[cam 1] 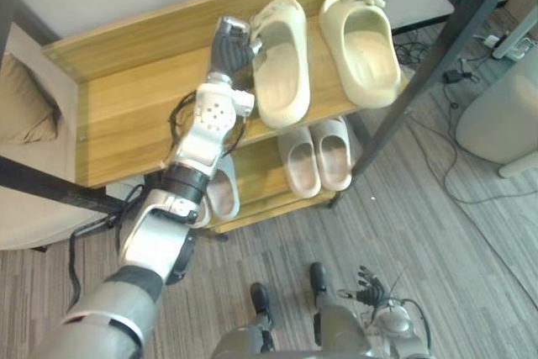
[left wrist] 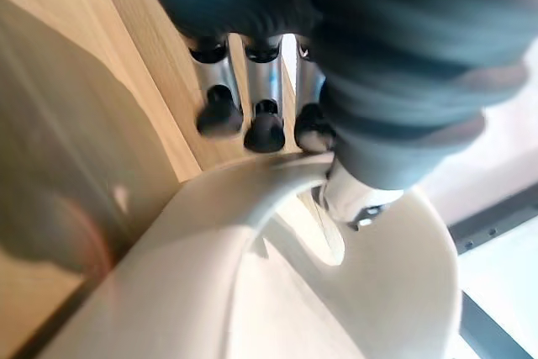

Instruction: Organize the slippers on the shoe rack

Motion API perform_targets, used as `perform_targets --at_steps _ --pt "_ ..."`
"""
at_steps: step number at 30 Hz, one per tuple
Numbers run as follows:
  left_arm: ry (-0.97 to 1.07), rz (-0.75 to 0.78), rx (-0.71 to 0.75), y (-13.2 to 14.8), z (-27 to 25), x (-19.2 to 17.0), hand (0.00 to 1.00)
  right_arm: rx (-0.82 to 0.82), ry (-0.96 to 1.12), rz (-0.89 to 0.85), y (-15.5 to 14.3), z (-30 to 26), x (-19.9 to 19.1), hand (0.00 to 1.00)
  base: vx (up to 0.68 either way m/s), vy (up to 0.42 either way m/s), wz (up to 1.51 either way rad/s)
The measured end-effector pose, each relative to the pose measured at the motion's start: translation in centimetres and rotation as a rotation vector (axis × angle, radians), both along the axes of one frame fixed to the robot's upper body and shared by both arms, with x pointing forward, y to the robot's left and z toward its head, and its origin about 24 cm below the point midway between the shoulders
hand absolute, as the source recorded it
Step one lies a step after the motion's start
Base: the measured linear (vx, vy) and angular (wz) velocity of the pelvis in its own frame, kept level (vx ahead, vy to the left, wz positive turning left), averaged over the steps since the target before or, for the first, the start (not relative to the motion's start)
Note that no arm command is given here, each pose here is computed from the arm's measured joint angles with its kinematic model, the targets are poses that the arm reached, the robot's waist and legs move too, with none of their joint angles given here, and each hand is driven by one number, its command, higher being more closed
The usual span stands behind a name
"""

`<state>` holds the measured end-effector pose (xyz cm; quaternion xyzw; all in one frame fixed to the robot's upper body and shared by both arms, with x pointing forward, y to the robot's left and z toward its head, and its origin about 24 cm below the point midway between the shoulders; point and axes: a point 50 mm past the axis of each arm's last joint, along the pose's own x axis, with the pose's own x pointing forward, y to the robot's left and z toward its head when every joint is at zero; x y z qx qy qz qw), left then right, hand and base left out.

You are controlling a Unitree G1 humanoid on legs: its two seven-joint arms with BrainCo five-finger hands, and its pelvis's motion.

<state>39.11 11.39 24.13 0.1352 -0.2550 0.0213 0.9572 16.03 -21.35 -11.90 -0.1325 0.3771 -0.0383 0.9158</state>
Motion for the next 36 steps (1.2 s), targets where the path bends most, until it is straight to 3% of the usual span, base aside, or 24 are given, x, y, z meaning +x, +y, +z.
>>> perform_targets --at_steps 13,24,31,36 --pt "0.005 -0.022 -0.019 -0.8 -0.1 -0.1 0.00 0.015 0.001 -0.028 0.0 -0.1 -0.1 0.00 0.02 0.007 0.03" --pt "-0.028 -0.117 -0.147 -2.1 0.1 -1.3 0.00 0.011 0.012 -0.026 -0.1 -0.2 -0.2 0.00 0.00 0.008 0.04" --pt "-0.136 -0.206 -0.245 -2.6 0.9 -3.8 0.00 0.005 0.020 -0.019 -0.2 -0.3 -0.3 0.00 0.02 0.010 0.06" --pt "-0.127 -0.249 -0.337 -1.9 -1.2 -5.7 0.00 -0.007 0.038 -0.017 -0.6 -0.5 -0.6 0.00 0.02 0.011 0.05"
